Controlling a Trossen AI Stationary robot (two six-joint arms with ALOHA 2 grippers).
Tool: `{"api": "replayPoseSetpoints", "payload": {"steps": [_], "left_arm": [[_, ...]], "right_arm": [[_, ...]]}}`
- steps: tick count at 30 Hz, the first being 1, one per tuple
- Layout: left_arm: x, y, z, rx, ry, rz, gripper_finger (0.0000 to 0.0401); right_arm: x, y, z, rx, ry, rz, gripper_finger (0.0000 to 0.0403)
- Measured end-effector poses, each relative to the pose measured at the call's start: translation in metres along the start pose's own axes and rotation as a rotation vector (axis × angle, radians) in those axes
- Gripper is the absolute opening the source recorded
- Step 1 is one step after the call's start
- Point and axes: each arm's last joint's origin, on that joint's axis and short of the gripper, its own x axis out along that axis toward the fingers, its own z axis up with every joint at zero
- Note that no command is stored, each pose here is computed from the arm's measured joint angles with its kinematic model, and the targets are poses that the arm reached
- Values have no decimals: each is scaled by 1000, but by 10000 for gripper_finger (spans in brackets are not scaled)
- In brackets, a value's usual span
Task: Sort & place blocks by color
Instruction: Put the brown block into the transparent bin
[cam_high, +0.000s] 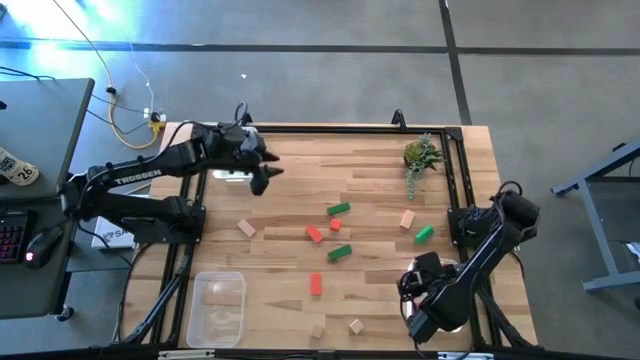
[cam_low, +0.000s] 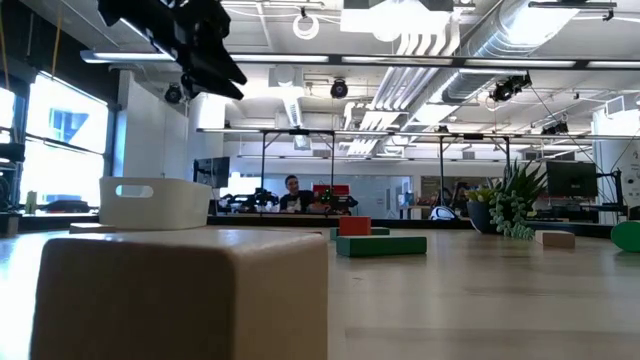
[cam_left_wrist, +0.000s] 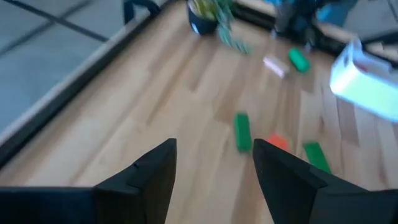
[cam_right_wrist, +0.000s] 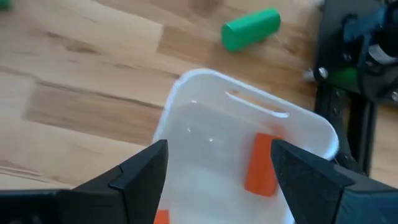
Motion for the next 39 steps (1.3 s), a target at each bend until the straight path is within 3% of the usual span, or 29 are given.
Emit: {"api": "replayPoseSetpoints", "payload": {"steps": [11,16,29,39], "left_arm": [[-4,-25,-37,257,362,-91,200],[-9,-32,-51,338,501,-76,200],[-11,-50,-66,443,637,-107,200],[22,-62,-82,498,816,-131,200]], "right_arm": [[-3,5,22,-79,-42,51,270],[-1,10,29,-102,-68,56,270],[2,15,39,-136,-65,39,270],[3,17,42,-150,-54,29,270]]}}
